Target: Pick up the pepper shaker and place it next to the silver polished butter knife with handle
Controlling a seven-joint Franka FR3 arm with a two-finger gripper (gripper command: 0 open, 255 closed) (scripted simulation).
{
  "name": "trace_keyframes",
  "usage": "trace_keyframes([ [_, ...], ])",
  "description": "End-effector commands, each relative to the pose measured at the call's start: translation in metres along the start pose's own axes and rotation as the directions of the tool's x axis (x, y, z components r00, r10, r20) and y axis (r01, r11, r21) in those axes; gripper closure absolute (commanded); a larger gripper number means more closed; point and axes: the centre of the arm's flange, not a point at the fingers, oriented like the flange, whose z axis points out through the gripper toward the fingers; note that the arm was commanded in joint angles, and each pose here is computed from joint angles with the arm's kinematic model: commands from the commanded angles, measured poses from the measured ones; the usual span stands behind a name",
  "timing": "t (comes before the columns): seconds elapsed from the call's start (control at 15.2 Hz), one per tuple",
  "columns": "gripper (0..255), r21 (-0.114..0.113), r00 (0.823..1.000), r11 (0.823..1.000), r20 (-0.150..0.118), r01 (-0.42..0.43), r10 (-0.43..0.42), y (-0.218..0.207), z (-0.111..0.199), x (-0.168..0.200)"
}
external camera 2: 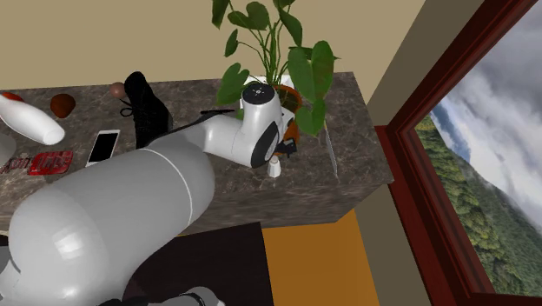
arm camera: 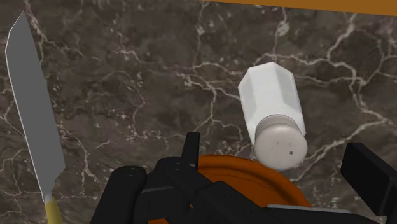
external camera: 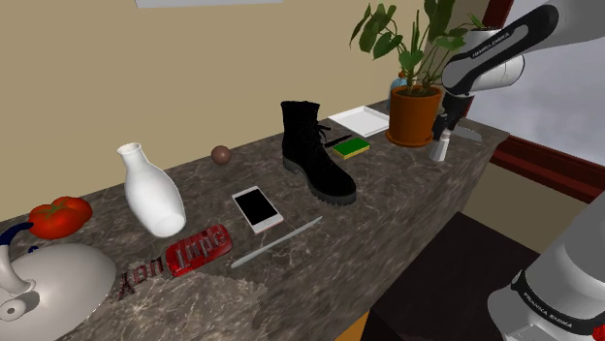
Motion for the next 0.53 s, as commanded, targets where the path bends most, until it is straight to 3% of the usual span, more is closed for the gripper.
trace_keyframes([
  [0.0,0,0.009,1.000,1.000,0.022,0.012,-0.013,-0.0046,0.0115,-0.0015],
  [0.4,0,0.008,1.000,1.000,0.022,0.012,-0.013,-0.0046,0.0115,-0.0015],
  [0.46,255,0.008,1.000,1.000,0.022,0.012,-0.012,-0.0036,0.0101,-0.0017],
])
